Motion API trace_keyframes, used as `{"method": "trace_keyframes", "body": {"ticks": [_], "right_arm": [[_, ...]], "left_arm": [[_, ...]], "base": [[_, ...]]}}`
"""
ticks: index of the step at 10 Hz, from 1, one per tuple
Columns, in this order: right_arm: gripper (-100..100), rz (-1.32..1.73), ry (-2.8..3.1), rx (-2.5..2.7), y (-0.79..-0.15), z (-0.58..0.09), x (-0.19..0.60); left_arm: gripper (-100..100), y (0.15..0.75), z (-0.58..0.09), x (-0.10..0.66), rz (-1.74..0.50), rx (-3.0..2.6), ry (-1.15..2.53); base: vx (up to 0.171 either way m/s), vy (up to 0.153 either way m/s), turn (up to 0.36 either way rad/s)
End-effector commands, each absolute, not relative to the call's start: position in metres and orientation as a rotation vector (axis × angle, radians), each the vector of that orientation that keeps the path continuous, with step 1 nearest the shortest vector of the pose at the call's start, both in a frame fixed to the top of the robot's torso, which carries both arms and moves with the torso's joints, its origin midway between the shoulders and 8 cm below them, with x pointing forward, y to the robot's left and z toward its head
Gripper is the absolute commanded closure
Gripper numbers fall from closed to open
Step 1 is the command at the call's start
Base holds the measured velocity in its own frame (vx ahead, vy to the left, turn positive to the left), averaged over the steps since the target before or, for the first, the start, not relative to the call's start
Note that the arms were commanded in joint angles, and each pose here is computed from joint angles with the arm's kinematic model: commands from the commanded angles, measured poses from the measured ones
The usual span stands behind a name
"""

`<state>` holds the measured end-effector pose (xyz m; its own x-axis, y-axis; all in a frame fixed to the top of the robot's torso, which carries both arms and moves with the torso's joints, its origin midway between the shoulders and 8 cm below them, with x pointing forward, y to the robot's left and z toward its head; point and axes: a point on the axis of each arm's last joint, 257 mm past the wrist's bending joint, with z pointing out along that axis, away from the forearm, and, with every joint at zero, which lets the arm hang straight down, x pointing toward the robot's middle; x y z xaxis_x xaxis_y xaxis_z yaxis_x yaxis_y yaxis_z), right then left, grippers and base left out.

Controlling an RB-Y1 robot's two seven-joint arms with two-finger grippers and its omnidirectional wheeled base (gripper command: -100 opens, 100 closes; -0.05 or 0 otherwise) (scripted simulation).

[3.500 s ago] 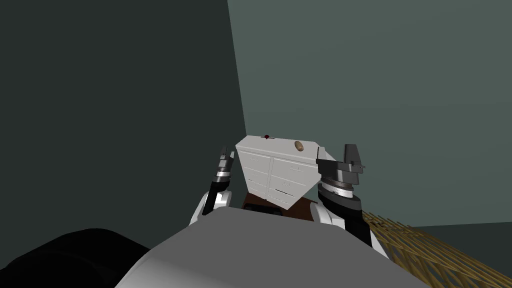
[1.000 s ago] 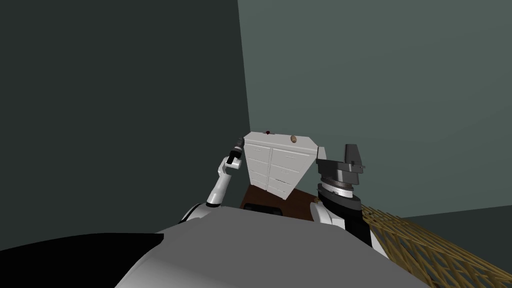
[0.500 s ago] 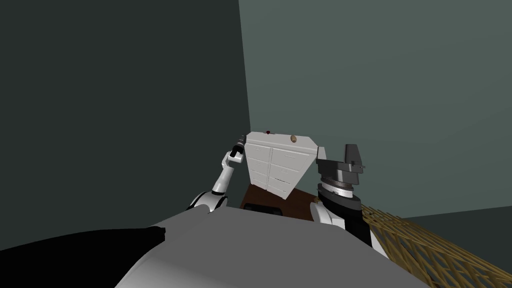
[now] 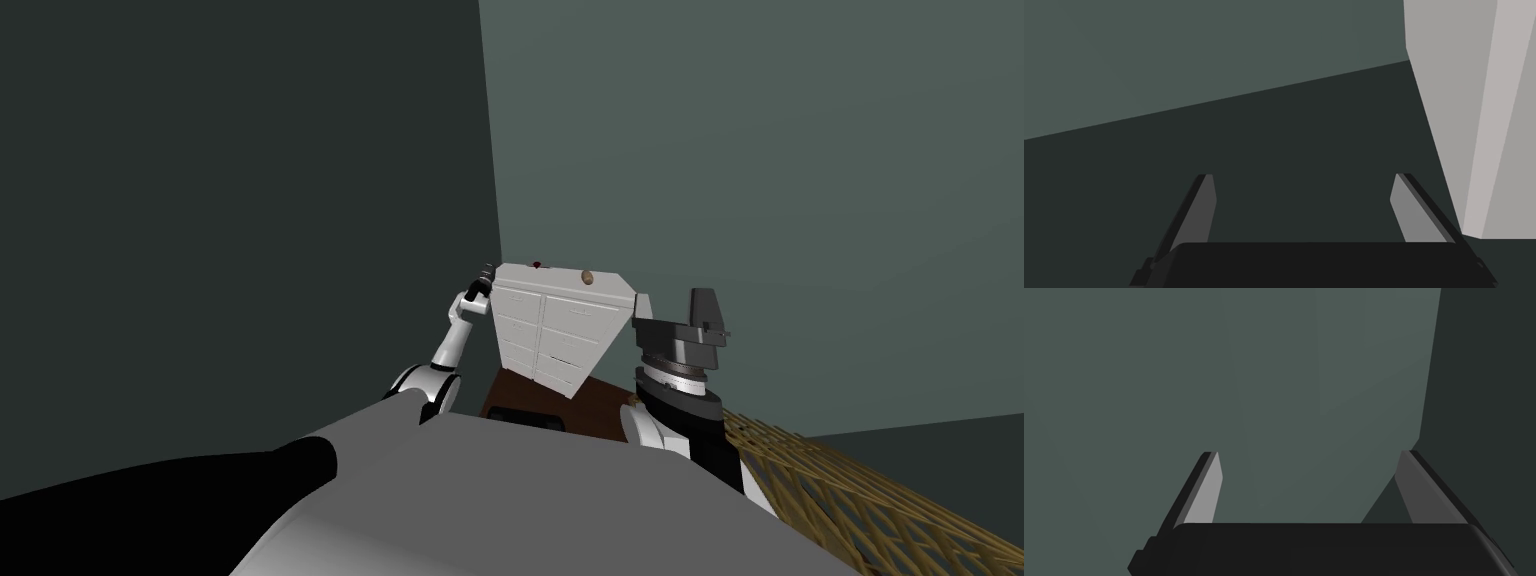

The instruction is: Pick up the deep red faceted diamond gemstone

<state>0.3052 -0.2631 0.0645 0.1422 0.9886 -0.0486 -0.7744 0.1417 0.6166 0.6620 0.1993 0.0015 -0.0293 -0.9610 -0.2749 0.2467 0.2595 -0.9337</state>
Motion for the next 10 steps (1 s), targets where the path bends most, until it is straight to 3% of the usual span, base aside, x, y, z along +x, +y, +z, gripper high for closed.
{"method": "trace_keyframes", "body": {"ticks": [1,10], "right_arm": [[0,1.355,0.511,0.512,-0.263,0.065,0.305],[0,1.355,0.511,0.512,-0.263,0.065,0.305]], "left_arm": [[-100,0.193,0.014,0.67,-1.155,-0.807,1.202],[-100,0.169,0.036,0.72,-1.097,-0.909,1.328]], "base": [[0.0,0.0,0.0],[0.003,0.002,0.004]]}}
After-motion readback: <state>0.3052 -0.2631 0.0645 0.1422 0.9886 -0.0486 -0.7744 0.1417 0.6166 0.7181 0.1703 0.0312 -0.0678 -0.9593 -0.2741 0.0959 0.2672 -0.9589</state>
